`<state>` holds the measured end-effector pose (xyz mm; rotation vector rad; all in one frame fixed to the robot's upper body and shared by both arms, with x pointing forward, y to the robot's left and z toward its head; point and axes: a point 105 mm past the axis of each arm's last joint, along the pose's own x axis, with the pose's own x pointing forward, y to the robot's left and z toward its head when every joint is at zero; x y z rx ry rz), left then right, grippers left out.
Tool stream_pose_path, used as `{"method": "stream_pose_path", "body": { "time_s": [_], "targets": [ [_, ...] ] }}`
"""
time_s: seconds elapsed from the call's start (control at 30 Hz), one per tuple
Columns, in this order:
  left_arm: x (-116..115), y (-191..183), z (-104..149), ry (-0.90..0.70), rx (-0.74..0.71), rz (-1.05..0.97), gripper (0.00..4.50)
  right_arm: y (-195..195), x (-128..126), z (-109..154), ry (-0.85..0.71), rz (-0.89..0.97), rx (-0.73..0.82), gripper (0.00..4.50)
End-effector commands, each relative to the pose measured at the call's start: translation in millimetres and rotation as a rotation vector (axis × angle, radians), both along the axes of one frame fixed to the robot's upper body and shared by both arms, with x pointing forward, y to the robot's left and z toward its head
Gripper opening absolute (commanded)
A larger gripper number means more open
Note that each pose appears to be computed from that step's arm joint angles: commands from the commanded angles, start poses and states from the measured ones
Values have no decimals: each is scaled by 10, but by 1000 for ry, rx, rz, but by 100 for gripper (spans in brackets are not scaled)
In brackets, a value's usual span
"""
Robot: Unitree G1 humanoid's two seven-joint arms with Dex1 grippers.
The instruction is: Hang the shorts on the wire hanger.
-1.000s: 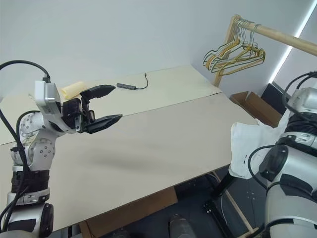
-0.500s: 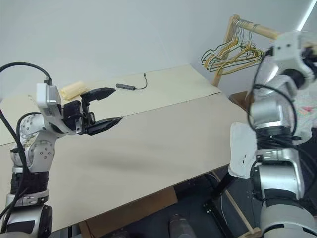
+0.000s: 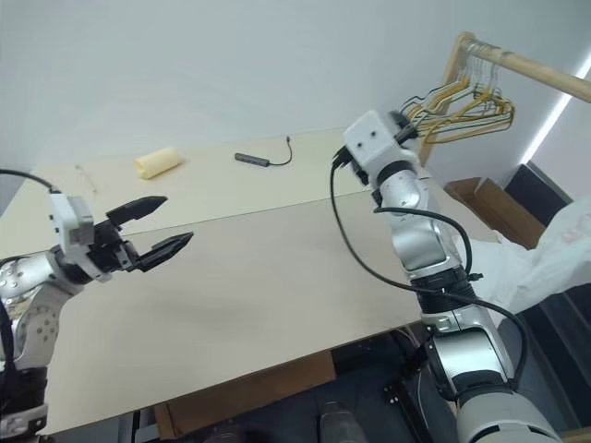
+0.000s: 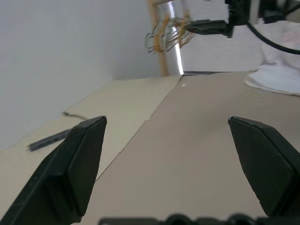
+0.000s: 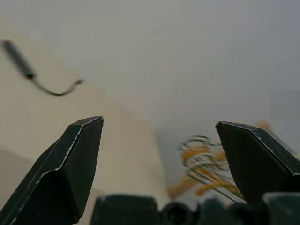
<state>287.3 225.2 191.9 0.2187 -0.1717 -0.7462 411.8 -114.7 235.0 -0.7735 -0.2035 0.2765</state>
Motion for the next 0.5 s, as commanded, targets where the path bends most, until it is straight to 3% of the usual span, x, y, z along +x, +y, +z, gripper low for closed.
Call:
{"method": "stream_pose_path", "body": {
  "time_s": [0.03,0.2,0.5],
  "targets": [
    [-93,45,45,-7,10,57,450,371,-235,-149,144,241,-25,448],
    [-300,29,-178,75,11,83,450,607,-473,-578,331,445,-127,448],
    [-379,16,-350,113,40,135,450,563,-531,-909,426,513,-280,448]
  ]
}}
